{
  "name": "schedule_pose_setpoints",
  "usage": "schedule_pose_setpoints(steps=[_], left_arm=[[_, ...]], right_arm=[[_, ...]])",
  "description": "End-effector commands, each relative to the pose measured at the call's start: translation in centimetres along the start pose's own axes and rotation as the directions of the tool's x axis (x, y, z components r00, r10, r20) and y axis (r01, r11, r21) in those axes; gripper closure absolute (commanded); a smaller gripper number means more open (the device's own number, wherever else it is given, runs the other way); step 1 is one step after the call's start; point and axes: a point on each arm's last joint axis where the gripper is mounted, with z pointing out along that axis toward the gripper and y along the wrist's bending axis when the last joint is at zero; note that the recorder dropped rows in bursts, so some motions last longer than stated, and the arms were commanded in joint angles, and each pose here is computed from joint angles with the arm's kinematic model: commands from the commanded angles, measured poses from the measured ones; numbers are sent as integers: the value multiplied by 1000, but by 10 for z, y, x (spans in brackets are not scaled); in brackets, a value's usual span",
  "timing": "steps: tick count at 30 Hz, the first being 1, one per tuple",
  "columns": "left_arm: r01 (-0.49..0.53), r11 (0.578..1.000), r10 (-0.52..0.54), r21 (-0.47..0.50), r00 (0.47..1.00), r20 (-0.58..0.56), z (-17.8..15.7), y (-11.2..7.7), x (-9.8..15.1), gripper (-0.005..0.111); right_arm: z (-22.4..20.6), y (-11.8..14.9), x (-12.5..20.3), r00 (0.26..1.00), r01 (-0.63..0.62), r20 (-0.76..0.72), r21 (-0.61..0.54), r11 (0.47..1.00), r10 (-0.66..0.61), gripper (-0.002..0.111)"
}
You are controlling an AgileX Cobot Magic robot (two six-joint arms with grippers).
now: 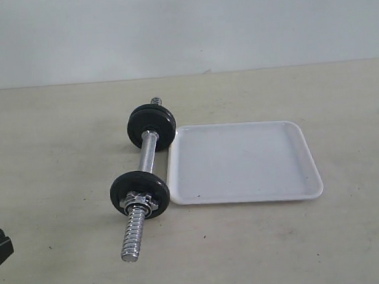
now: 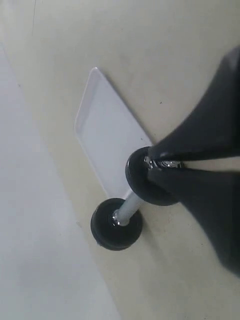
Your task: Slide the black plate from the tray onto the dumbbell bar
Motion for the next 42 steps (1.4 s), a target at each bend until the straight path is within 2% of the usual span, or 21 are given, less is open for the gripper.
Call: schedule_pose_setpoints(steps=[1, 4, 7, 14, 19, 25, 29, 31, 32, 34, 36, 37, 39, 42], left_arm=[[-10, 1000, 10, -4, 1000, 24, -2, 0, -1, 102], [-36, 999, 40, -32, 988, 149, -14, -2, -8, 102], [-56, 997, 69, -59, 965, 254, -25, -3, -13, 102], [-56, 997, 69, -59, 965, 254, -25, -3, -13, 102], [-56, 997, 69, -59, 965, 254, -25, -3, -13, 102], [-56, 997, 69, -59, 965, 254, -25, -3, -13, 102], [-56, 997, 69, -59, 965, 254, -25, -3, -13, 102], [-87, 993, 103, -75, 965, 243, -24, -2, -13, 102], [-88, 991, 108, -96, 966, 236, -24, 0, -12, 102], [-60, 987, 94, -152, 969, 227, -25, 5, -12, 102], [-52, 987, 87, -155, 970, 227, -25, 6, -12, 102], [3, 990, 30, -140, 971, 238, -25, 6, -12, 102], [90, 983, -49, -159, 968, 247, -25, 9, -11, 102], [109, 975, -60, -191, 967, 247, -26, 12, -11, 102]], right_arm=[[0, 0, 1, 1000, 0, 7, 3, 1000, 0, 109], [0, -3, 1, 1000, -4, 9, 37, 999, 4, 109], [-1, -10, 0, 1000, -15, 17, 134, 991, 13, 109], [-6, -29, 0, 998, -50, 46, 406, 913, 34, 109], [-9, -35, -1, 998, -63, 57, 496, 866, 40, 109], [-9, -35, 0, 998, -51, 44, 499, 865, 34, 109], [-8, -33, 8, 996, -56, -34, 479, 876, 82, 109], [-8, -31, 14, 991, 10, -123, 457, 889, 52, 109], [-8, -30, 16, 984, 85, -178, 438, 895, -6, 109], [-8, -30, 17, 982, 91, -188, 432, 897, -9, 109], [-8, -30, 18, 980, 108, -200, 426, 898, -23, 109], [-8, -30, 18, 974, 141, -221, 418, 897, -50, 109], [-6, -25, 20, 968, 163, -239, 345, 924, -81, 109], [-3, -16, 19, 966, 172, -227, 213, 962, -123, 109]])
